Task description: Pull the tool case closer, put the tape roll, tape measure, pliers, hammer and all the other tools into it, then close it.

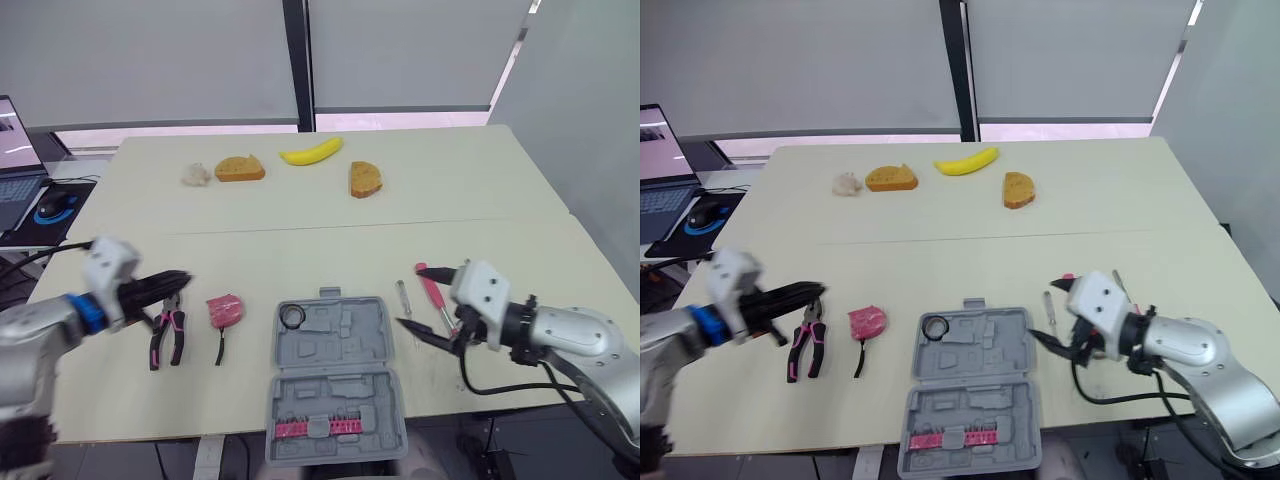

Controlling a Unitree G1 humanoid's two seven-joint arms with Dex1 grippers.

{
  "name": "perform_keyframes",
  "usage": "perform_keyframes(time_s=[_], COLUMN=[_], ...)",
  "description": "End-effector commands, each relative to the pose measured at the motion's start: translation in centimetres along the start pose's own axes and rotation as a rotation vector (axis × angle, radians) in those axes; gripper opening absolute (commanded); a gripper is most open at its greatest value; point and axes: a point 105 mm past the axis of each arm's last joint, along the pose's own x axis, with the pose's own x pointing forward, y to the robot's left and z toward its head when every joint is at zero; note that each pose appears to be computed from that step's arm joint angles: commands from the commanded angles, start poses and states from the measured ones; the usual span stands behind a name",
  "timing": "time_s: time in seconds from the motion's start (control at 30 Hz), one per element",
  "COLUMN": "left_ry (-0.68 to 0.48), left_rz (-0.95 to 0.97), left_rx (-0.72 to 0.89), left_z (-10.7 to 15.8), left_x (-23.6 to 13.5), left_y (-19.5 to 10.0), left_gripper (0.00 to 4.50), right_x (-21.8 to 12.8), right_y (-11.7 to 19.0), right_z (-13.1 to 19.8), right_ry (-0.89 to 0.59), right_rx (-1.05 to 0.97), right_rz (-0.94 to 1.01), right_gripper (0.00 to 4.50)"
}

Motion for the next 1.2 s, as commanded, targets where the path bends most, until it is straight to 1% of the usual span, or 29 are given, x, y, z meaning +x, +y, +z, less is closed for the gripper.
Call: perform_keyframes(time_s=[0.03, 0.07, 0.17, 0.27, 0.37, 0.43, 0.47, 0.63, 0.73, 1.0, 1.1, 1.2], left_ry=[-0.011, 0.005, 0.043, 0.095, 0.16, 0.178, 0.177, 0.149, 0.165, 0.21, 0.225, 0.235], left_rz=[0.174, 0.217, 0.269, 0.296, 0.278, 0.25, 0.242, 0.087, 0.027, -0.059, -0.092, -0.103], left_rx=[-0.05, -0.081, -0.121, -0.151, -0.164, -0.159, -0.167, -0.182, -0.153, -0.063, -0.01, 0.017], left_z=[-1.8, -3.0, -5.3, -7.5, -9.4, -9.9, -10.0, -9.3, -8.8, -7.2, -6.5, -6.3], left_x=[-3.1, -4.0, -5.9, -7.8, -9.0, -9.4, -9.4, -7.4, -6.7, -5.6, -4.8, -4.5], left_y=[1.9, 2.3, 2.2, 2.3, 1.7, 1.5, 1.4, -1.2, -1.8, 0.5, 1.6, 2.3], left_gripper=[0.77, 0.96, 1.88, 2.79, 3.74, 4.35, 4.47, 4.47, 4.47, 4.47, 4.47, 4.47], right_x=[-3.1, -4.2, -7.3, -9.7, -11.5, -11.9, -12.1, -12.3, -12.5, -12.0, -12.1, -12.2], right_y=[-2.6, -3.0, -3.9, -3.1, -2.0, -1.4, -1.1, 0.5, 0.8, -1.3, -2.5, -3.5], right_z=[-0.7, -1.7, -4.6, -7.2, -8.7, -9.0, -9.2, -9.7, -9.7, -8.4, -7.8, -7.4], right_ry=[-0.014, 0.006, 0.082, 0.172, 0.235, 0.238, 0.238, 0.231, 0.248, 0.264, 0.301, 0.321], right_rx=[-0.025, -0.009, 0.018, 0.051, 0.074, 0.105, 0.121, 0.159, 0.135, 0.063, 0.012, -0.006], right_rz=[-0.132, -0.173, -0.247, -0.263, -0.261, -0.266, -0.273, -0.276, -0.222, -0.052, 0.042, 0.077], right_gripper=[4.5, 4.5, 4.5, 4.5, 4.5, 4.5, 4.5, 4.5, 4.5, 4.5, 4.5, 4.5])
